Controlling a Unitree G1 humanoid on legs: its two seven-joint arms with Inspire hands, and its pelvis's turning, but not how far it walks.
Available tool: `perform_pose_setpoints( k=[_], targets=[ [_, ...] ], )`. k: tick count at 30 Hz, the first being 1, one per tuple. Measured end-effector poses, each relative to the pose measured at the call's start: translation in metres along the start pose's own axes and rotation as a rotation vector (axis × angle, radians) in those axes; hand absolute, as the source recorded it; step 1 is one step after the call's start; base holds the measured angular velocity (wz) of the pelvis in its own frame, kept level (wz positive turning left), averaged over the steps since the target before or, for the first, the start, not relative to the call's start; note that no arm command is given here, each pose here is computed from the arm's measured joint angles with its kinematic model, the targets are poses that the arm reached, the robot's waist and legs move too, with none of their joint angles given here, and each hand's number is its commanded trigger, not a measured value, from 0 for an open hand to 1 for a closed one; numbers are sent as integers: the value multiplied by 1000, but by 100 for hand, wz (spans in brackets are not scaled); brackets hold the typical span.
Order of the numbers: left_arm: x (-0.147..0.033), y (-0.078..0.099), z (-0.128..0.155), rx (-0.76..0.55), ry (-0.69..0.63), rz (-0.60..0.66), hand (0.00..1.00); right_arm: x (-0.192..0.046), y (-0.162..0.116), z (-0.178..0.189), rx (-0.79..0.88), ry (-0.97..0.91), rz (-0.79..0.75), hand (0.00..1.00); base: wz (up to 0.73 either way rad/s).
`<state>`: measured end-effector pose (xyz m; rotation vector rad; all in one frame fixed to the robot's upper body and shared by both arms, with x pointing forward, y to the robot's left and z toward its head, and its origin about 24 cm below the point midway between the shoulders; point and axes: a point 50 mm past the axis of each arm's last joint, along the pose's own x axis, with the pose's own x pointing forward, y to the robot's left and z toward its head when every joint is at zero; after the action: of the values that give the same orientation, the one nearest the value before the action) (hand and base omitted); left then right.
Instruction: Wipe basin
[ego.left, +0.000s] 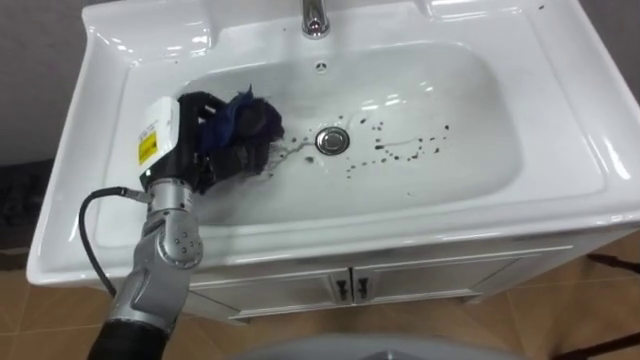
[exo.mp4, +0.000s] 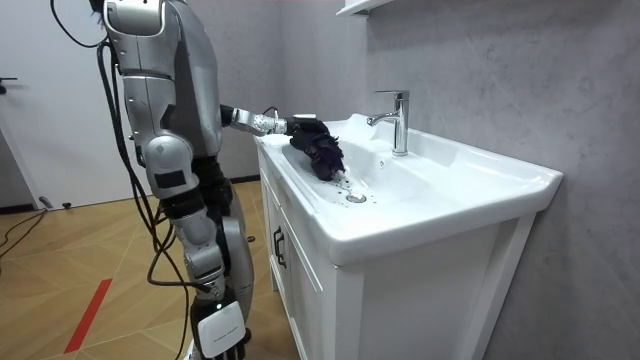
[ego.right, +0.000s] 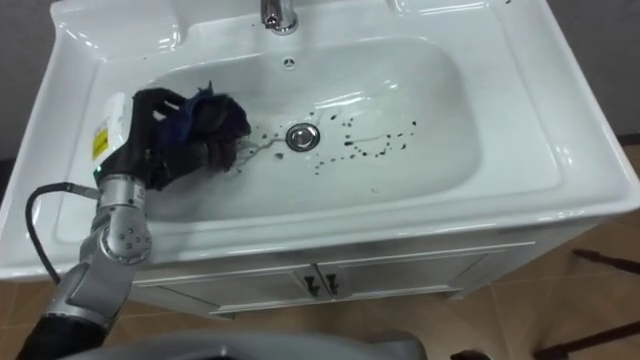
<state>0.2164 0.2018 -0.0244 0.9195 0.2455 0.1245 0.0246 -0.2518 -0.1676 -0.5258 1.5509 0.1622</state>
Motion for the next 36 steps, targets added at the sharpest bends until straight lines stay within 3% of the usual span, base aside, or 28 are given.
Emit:
perform_pose_setpoints(
  k=[11, 21, 25, 36],
  targets=[
    [12, -1, -5, 241, -6, -86, 100, -1, -4, 0, 50, -13, -17, 0, -2],
    [36, 32, -9, 462, -4, -10, 100, -1, -6, -9, 45, 10, -28, 0, -7],
    [41, 37, -3, 560, -22, 7, 100, -2, -11, -10, 39, 11, -43, 0, -4],
    [42, 24, -1, 628, -21, -103, 100, -2, -20, -4, 37, -3, -90, 0, -2]
  ],
)
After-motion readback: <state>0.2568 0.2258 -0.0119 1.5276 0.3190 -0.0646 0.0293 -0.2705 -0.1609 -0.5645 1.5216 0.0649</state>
